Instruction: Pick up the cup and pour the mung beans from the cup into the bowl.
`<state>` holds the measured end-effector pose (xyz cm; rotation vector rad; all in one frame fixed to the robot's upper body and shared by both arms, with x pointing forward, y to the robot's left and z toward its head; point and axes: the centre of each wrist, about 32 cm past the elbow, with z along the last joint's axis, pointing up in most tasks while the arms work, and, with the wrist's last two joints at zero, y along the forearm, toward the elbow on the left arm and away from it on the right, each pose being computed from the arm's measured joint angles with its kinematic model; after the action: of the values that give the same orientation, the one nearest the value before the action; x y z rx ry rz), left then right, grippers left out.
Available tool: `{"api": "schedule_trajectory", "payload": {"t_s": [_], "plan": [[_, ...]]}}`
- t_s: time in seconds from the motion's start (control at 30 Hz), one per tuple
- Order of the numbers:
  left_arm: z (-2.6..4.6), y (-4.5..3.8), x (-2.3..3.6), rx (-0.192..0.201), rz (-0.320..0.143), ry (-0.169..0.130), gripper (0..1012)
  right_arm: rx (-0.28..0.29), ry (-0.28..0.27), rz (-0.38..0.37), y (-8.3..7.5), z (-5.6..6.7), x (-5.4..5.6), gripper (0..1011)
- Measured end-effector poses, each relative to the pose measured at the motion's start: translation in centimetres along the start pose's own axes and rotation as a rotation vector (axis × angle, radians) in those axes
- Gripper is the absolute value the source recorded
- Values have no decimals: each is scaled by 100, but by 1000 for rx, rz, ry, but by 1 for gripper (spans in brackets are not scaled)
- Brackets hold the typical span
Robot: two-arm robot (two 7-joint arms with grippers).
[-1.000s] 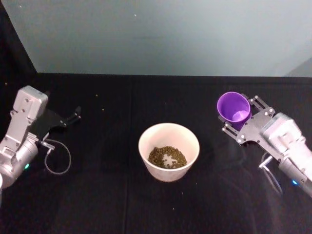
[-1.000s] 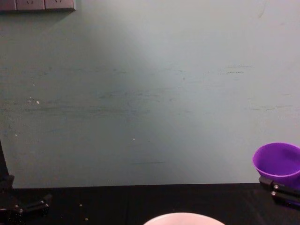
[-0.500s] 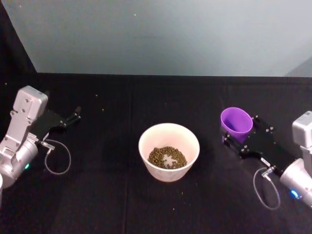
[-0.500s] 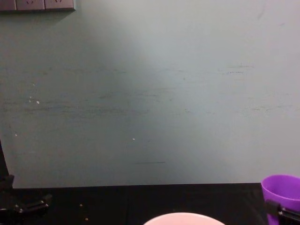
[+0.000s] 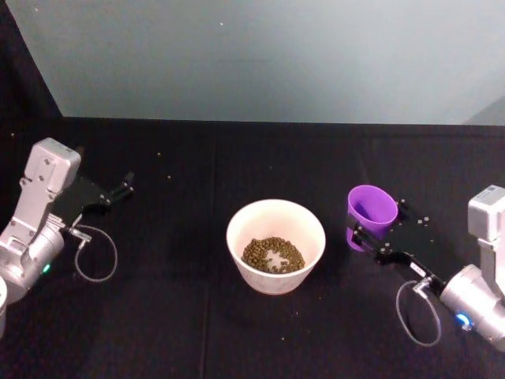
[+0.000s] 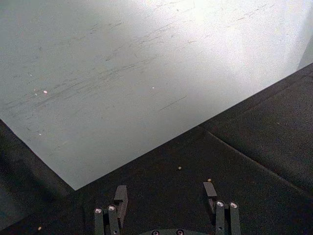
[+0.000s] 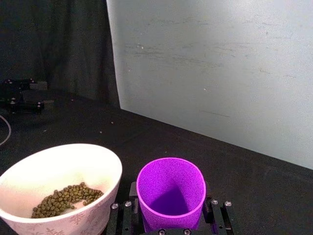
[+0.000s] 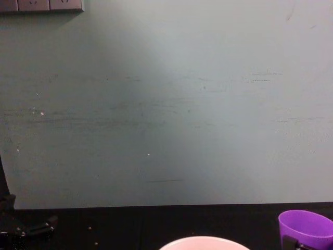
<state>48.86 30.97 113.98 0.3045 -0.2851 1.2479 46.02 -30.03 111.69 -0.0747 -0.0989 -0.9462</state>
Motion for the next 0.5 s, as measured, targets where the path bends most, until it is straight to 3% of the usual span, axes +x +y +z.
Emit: {"api": "schedule_trajectory", "payload": {"t_s": [0.5], "plan": [[0, 0, 0, 0, 0, 0, 1011, -20, 16, -23, 81, -98, -64, 724]]}}
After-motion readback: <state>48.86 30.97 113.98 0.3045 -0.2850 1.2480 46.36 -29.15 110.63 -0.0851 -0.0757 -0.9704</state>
